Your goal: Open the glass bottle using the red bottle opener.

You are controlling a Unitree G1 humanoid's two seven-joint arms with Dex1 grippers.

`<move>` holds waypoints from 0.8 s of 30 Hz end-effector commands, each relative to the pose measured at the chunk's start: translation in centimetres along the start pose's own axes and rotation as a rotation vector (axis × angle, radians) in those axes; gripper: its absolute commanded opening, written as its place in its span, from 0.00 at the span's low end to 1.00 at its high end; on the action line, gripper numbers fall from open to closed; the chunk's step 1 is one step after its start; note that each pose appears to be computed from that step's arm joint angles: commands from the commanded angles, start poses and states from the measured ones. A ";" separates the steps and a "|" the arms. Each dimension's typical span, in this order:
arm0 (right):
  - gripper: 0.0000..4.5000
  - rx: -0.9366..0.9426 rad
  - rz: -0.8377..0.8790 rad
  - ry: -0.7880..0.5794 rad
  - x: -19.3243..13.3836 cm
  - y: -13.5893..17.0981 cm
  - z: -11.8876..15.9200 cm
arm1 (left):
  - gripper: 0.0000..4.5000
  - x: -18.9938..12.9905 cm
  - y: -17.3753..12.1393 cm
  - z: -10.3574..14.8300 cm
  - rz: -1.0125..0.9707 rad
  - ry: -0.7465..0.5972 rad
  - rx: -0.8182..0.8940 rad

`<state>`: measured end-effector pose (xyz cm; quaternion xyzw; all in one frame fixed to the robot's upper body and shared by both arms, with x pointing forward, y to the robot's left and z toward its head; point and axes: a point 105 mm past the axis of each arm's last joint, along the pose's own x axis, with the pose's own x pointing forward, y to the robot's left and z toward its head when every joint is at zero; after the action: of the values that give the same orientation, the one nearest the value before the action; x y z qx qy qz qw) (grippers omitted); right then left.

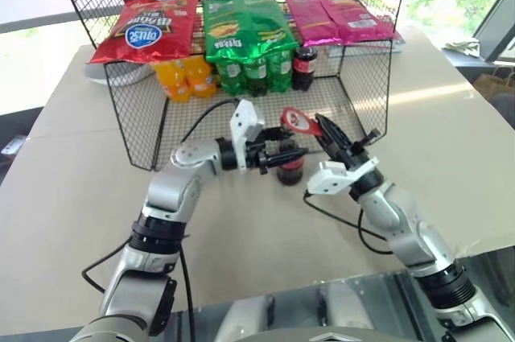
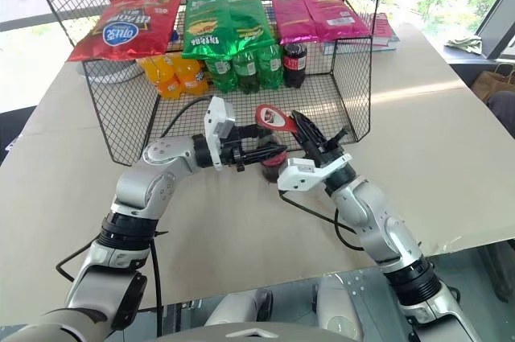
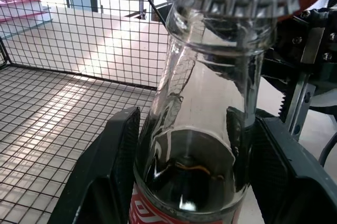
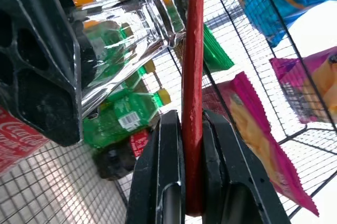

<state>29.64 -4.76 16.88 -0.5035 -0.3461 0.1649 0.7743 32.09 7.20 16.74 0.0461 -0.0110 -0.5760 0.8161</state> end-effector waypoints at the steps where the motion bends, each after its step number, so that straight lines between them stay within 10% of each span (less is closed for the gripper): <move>1: 0.00 0.024 0.179 0.017 -0.9 4.6 0.0 | 0.51 0.3 -0.4 1.6 -0.017 -0.054 0.046; 24: 0.00 -0.281 0.382 -0.083 0.1 -1.7 -1.4 | 0.51 0.5 -0.7 0.7 -0.048 0.015 0.067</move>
<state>30.10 -5.76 20.18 -0.6198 -0.3494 0.2381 0.6610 31.90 7.11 16.64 0.0567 -0.0083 -0.5821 0.8111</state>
